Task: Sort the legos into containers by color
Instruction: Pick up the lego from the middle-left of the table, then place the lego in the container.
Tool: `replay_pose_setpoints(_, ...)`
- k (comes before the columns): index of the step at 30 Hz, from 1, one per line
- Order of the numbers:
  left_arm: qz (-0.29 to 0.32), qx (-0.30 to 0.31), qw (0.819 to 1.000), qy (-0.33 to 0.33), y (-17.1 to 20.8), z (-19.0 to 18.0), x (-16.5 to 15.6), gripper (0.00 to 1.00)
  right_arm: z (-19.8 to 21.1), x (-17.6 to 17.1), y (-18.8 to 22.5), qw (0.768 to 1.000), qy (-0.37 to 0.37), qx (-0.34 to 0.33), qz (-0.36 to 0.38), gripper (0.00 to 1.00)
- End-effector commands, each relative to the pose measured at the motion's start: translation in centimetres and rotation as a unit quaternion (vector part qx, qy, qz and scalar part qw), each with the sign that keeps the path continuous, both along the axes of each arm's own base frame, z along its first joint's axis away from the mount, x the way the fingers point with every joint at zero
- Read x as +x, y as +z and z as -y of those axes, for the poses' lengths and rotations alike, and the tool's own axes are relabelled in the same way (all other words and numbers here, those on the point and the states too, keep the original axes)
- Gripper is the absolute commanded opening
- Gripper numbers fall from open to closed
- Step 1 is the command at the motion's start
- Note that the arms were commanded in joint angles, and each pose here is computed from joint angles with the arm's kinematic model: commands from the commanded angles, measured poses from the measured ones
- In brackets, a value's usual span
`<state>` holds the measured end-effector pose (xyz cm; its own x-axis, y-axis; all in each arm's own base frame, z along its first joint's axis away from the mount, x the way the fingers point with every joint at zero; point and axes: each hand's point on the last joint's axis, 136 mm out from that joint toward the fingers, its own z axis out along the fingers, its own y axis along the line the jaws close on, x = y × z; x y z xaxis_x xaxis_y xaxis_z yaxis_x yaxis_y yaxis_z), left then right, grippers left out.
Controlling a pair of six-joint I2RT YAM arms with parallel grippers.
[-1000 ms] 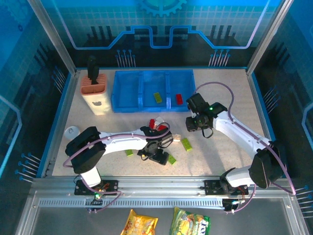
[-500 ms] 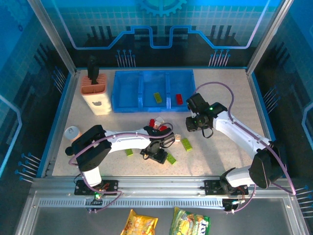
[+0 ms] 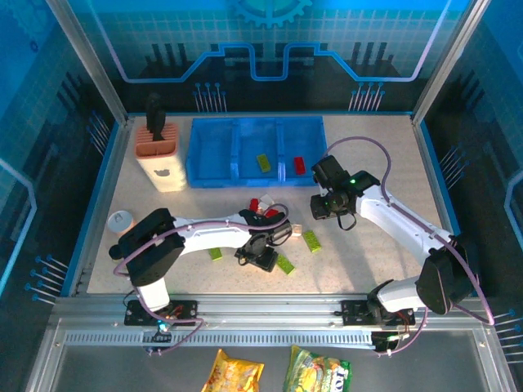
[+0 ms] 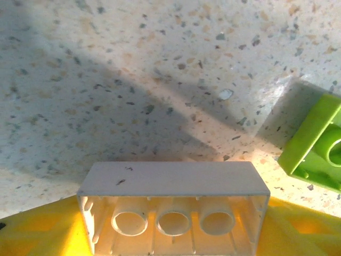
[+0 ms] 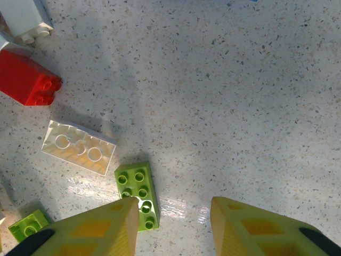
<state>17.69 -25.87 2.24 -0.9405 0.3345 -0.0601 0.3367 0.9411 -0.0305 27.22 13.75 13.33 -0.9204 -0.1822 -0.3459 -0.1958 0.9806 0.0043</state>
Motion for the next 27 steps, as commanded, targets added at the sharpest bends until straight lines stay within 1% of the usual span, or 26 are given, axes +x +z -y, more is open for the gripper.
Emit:
replay_pose_setpoints(1,0.021,-0.014,0.999,0.035,2.4,-1.6,1.5,0.66,0.4,-0.3,-0.1,1.000,-0.008,-0.005,-0.006,0.42)
replay_pose_setpoints(9,0.053,-0.044,0.989,0.131,5.6,-6.6,5.8,0.64,0.2,-0.2,-0.2,1.000,-0.006,-0.003,-0.007,0.42)
replay_pose_setpoints(16,0.096,-0.050,0.973,0.203,8.3,-11.1,11.2,0.63,0.1,-0.1,-0.3,1.000,-0.006,-0.003,-0.008,0.42)
replay_pose_setpoints(22,0.131,-0.054,0.964,0.227,10.4,-13.0,16.4,0.62,0.0,-0.1,-0.4,1.000,-0.005,-0.002,-0.010,0.42)
replay_pose_setpoints(27,0.148,-0.052,0.958,0.238,11.5,-14.3,20.6,0.62,0.0,0.1,-0.2,1.000,-0.004,-0.001,-0.007,0.42)
